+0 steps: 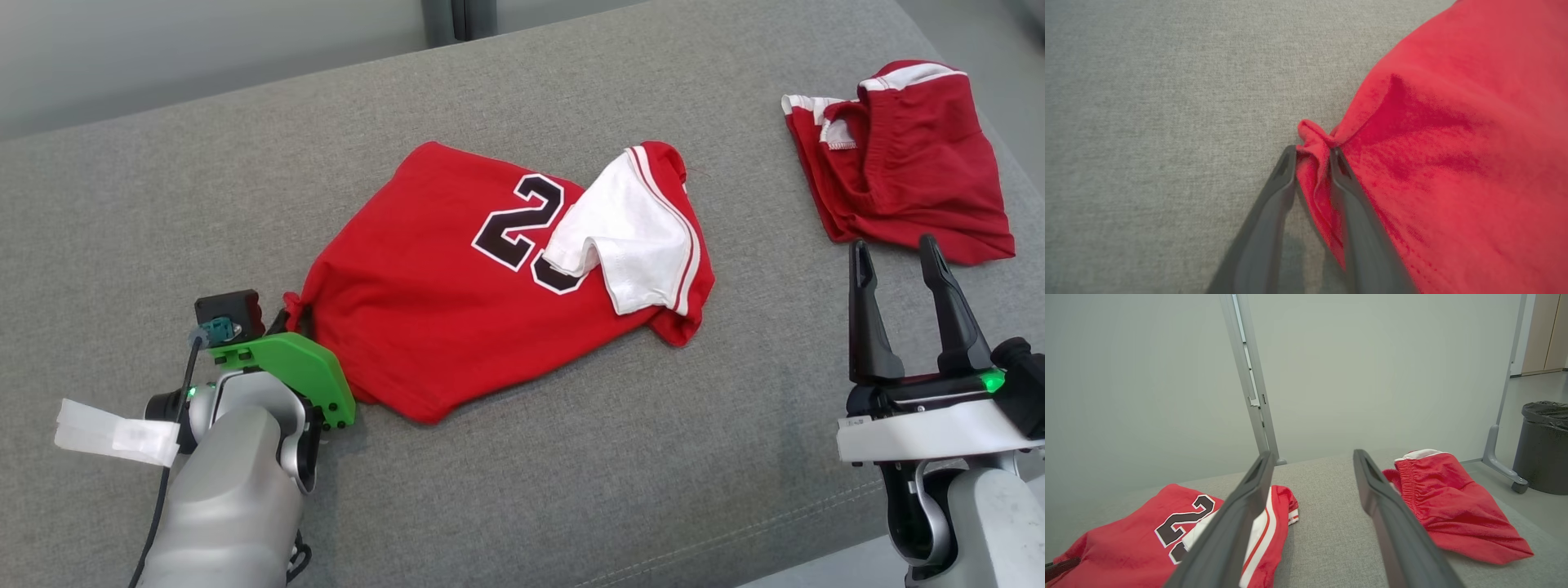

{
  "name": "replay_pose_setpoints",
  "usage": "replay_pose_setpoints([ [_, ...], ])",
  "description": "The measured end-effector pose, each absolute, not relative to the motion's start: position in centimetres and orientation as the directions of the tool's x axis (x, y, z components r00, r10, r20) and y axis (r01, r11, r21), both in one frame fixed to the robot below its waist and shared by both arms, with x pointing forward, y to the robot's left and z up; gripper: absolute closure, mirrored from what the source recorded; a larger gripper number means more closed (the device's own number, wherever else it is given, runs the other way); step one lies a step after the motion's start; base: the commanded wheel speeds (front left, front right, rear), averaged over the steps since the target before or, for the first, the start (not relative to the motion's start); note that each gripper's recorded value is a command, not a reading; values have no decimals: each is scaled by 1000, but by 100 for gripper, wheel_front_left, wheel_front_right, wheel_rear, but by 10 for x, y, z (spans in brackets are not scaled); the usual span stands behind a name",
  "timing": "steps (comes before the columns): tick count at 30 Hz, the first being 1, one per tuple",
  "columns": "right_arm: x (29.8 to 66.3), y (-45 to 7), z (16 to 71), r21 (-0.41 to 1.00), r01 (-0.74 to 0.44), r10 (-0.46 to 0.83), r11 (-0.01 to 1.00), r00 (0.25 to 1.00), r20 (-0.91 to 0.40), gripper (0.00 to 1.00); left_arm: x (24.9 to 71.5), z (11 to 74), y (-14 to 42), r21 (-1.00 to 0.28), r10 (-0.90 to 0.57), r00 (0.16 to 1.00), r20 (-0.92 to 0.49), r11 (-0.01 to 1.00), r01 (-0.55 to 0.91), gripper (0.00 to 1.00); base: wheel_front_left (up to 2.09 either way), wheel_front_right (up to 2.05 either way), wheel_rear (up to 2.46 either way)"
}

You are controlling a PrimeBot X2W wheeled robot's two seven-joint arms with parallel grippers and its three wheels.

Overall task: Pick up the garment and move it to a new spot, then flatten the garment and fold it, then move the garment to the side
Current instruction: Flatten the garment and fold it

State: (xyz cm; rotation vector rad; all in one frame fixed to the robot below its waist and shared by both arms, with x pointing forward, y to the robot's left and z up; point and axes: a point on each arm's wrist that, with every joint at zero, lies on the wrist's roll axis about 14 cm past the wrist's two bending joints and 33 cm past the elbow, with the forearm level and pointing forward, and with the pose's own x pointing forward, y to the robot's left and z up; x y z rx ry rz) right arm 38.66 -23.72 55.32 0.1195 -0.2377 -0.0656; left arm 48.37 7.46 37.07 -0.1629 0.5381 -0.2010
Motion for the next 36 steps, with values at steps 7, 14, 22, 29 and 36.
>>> replay_pose_setpoints([
  [7,384,-239,560,125,57,-87,991,964,252,0,491,387,77,-204,-227,877,-423,967,152,100,0,0,0],
  [14,381,-232,571,128,37,-73,991,957,282,0,529,462,75,-184,-228,950,-213,964,190,100,0,0,0],
  [22,372,-229,580,133,32,-72,991,949,308,0,571,599,60,-68,-268,955,130,958,279,100,0,0,0],
  [29,361,-233,589,139,44,-88,989,939,332,0,572,726,36,79,-326,850,414,943,323,100,0,0,0],
  [36,351,-236,600,141,53,-102,989,927,362,0,533,824,-6,176,-409,672,617,904,389,100,0,0,0],
])
